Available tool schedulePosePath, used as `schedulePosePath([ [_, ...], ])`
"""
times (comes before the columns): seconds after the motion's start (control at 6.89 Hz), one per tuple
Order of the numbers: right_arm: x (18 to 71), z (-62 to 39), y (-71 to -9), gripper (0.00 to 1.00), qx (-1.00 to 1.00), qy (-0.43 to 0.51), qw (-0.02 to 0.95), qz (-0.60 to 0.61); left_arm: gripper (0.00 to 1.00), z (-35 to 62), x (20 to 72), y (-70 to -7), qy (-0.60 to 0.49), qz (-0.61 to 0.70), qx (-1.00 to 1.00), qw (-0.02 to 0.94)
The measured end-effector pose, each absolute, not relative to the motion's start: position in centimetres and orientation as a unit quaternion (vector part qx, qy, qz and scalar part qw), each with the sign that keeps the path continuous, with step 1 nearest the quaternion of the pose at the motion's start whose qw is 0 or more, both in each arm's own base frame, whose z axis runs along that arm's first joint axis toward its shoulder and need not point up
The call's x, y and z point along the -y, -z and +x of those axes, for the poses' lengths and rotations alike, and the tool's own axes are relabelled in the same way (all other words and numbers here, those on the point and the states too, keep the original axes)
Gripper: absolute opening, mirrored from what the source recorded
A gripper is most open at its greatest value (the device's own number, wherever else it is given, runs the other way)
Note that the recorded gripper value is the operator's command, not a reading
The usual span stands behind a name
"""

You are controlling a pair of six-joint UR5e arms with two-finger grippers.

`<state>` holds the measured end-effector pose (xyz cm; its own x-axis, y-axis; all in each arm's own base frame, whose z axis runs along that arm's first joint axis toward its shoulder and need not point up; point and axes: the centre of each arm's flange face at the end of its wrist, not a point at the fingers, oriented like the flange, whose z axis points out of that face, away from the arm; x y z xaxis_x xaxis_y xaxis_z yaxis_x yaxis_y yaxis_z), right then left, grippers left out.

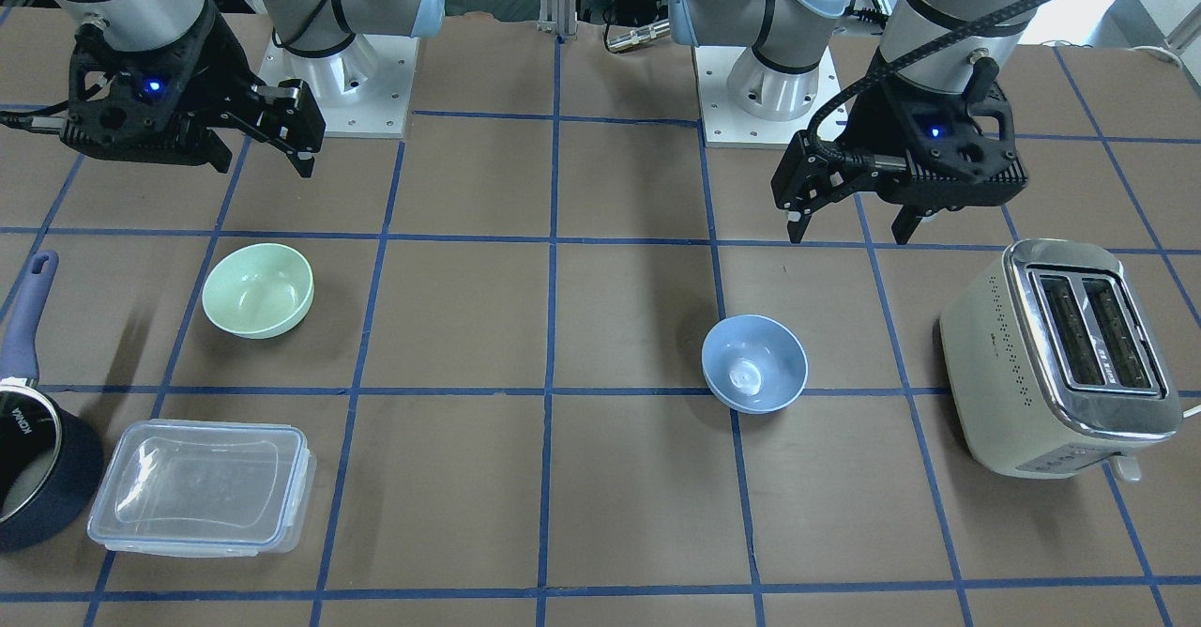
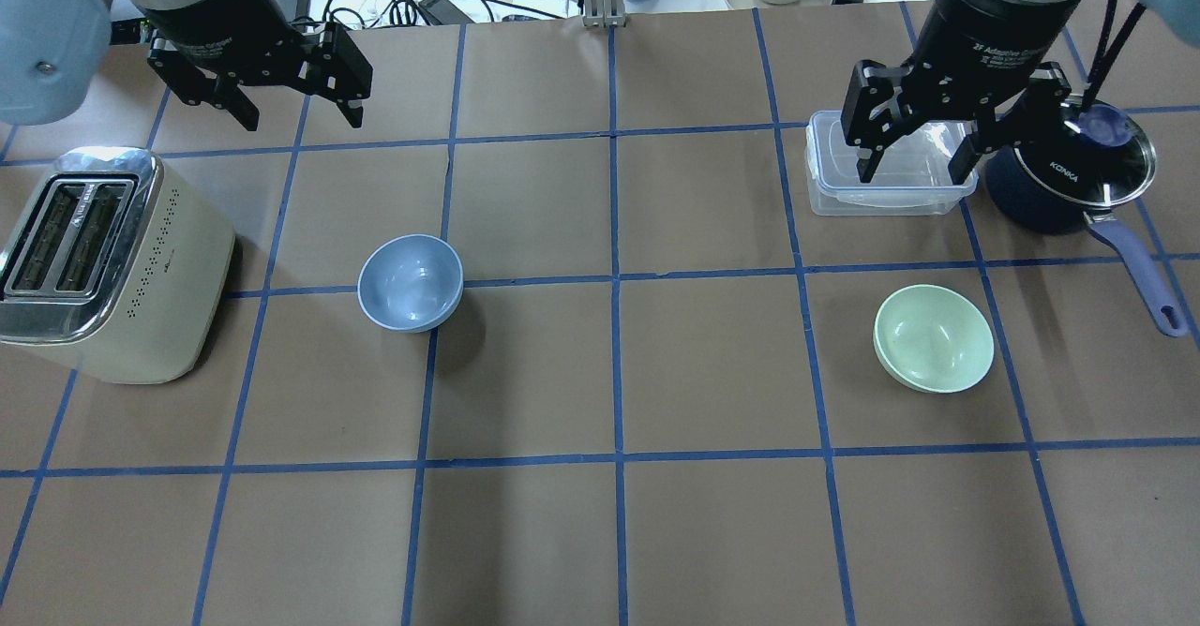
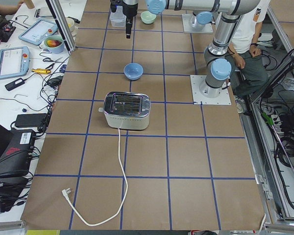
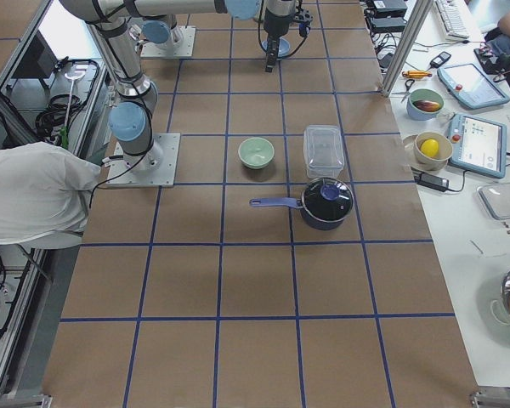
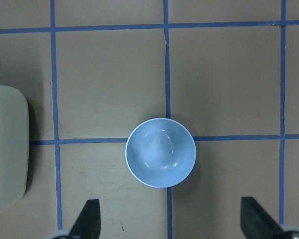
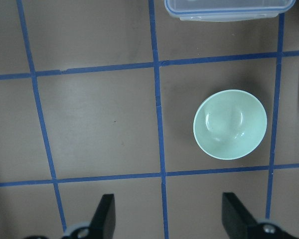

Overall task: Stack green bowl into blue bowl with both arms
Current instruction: 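Lower the left gripper onto the rim of the light blue bowl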

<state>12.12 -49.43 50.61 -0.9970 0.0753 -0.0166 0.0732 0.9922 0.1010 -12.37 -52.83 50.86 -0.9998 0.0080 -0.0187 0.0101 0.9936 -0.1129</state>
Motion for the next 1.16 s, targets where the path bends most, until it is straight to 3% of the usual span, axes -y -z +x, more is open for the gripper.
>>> schedulePosePath([
  [0.73,50.3,12.3,-51.2,1.0,-0.998,-0.012,0.01,0.057,1.0,-13.6,50.7,-46.4,0.021,0.009,-1.0,0.005],
  [1.16,50.4,12.4,-51.0,1.0,-0.999,-0.012,0.013,0.045,1.0,-15.5,50.4,-32.3,0.021,0.019,-0.999,-0.029],
])
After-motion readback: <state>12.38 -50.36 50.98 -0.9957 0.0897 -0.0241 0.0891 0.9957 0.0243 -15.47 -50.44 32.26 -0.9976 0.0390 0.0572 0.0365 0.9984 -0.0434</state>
